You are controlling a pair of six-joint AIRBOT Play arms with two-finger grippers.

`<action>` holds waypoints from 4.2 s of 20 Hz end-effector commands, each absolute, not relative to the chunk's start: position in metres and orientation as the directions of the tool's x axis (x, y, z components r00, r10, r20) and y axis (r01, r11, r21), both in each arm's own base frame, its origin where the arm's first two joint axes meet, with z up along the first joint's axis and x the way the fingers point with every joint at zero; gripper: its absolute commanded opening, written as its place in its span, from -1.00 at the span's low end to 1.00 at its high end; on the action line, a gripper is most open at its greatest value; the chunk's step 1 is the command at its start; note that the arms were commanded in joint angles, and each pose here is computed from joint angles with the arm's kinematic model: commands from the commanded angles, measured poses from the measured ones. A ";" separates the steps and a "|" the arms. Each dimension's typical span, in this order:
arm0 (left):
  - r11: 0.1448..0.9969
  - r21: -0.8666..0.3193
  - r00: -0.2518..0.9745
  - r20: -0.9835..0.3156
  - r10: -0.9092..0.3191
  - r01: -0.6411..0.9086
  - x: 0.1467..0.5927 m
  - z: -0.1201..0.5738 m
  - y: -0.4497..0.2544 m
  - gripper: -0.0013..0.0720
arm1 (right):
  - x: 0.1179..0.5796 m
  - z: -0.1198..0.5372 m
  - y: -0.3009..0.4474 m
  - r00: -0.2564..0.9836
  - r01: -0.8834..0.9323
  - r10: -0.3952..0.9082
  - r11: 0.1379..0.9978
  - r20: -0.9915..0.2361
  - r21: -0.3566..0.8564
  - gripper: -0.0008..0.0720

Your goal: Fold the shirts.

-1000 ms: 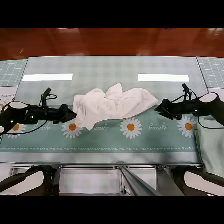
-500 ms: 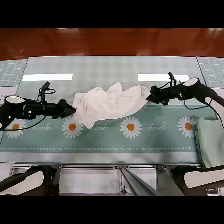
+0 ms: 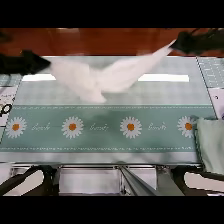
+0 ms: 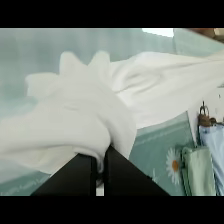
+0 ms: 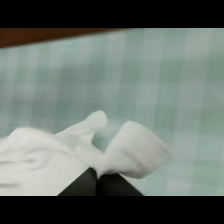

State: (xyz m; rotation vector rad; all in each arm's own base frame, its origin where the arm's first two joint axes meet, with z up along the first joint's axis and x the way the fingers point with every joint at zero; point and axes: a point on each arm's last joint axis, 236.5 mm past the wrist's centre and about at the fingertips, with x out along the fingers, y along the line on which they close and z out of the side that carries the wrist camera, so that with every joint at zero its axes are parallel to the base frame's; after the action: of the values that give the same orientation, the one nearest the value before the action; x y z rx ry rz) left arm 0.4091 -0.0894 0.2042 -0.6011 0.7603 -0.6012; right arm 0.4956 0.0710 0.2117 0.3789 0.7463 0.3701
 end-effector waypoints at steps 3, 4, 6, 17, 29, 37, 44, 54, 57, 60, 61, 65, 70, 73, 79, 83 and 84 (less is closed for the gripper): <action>0.844 -0.400 0.809 -0.320 -0.493 0.356 0.379 0.376 -0.064 -0.90 | 0.385 0.426 0.058 0.912 -0.286 0.326 0.941 -0.250 0.182 -0.92; 0.888 -0.332 0.848 -0.320 -0.422 0.317 0.367 0.393 -0.053 -0.90 | 0.358 0.450 0.056 0.934 -0.276 0.300 0.951 -0.196 0.139 -0.92; 0.944 -0.216 0.906 -0.292 -0.306 0.249 0.338 0.421 -0.037 -0.90 | 0.303 0.481 0.046 0.966 -0.222 0.228 0.973 -0.122 0.062 -0.92; 0.975 -0.157 0.874 -0.436 -0.213 0.159 0.232 0.382 -0.044 -0.90 | 0.152 0.448 -0.007 0.972 0.075 -0.068 0.997 -0.225 0.022 -0.92; 0.831 -0.554 0.514 -0.730 -0.451 -0.056 0.261 0.058 -0.084 -0.90 | 0.262 0.173 0.031 0.658 -0.007 0.181 0.972 -0.731 0.234 -0.92; 0.713 -0.633 0.511 -0.739 -0.439 -0.302 0.360 -0.036 -0.068 -0.90 | 0.377 0.018 0.031 0.444 0.089 0.259 0.940 -0.858 0.330 -0.92; 0.698 -0.688 0.499 -0.685 -0.531 -0.201 0.426 -0.022 -0.073 0.41 | 0.418 -0.038 0.049 0.370 0.173 0.362 0.878 -0.855 0.447 -0.92; 0.719 -0.664 0.251 -0.746 -0.617 -0.208 0.264 -0.027 -0.059 0.41 | 0.415 -0.020 0.053 0.336 0.103 0.392 0.889 -0.857 0.447 -0.92; 0.705 -0.666 0.217 -0.746 -0.630 -0.244 0.231 -0.053 -0.079 0.41 | 0.414 -0.020 0.054 0.329 0.103 0.396 0.887 -0.857 0.450 -0.92; 0.696 -0.665 0.173 -0.745 -0.645 -0.270 0.213 -0.072 -0.094 0.41 | 0.409 -0.021 0.056 0.309 0.102 0.404 0.886 -0.861 0.453 -0.92; 0.697 -0.665 0.162 -0.744 -0.648 -0.267 0.208 -0.077 -0.100 0.41 | 0.408 -0.021 0.057 0.303 0.102 0.407 0.886 -0.862 0.453 -0.92; 0.738 -0.633 0.153 -0.774 -0.615 -0.234 0.212 -0.090 -0.113 0.41 | 0.408 -0.021 0.057 0.303 0.102 0.407 0.885 -0.862 0.454 -0.92; 0.793 -0.581 0.096 -0.813 -0.574 -0.182 0.209 -0.115 -0.139 0.40 | 0.408 -0.021 0.058 0.303 0.103 0.410 0.883 -0.860 0.457 -0.92; 0.792 -0.579 0.136 -0.815 -0.563 -0.192 0.230 -0.108 -0.143 -0.86 | 0.408 -0.018 0.063 0.303 0.108 0.435 0.868 -0.848 0.484 -0.92; 0.758 -0.649 0.412 -0.676 -0.611 0.059 0.345 0.055 -0.131 -0.90 | 0.432 0.086 0.066 0.451 -0.065 0.444 0.882 -0.775 0.467 -0.92; 0.747 -0.593 0.757 -0.328 -0.565 0.301 0.395 0.289 -0.093 -0.90 | 0.439 0.272 0.066 0.724 -0.242 0.412 0.903 -0.553 0.356 -0.92; 0.760 -0.552 0.810 -0.236 -0.536 0.343 0.389 0.346 -0.083 -0.90 | 0.428 0.320 0.065 0.780 -0.273 0.396 0.912 -0.485 0.306 -0.92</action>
State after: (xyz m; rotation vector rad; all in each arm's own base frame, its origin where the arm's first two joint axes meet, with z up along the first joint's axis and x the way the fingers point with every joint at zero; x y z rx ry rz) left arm 0.3945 -0.1035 0.1960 -0.5671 0.7219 -0.4682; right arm 0.4486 0.0650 0.2032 0.3193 0.8069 0.3521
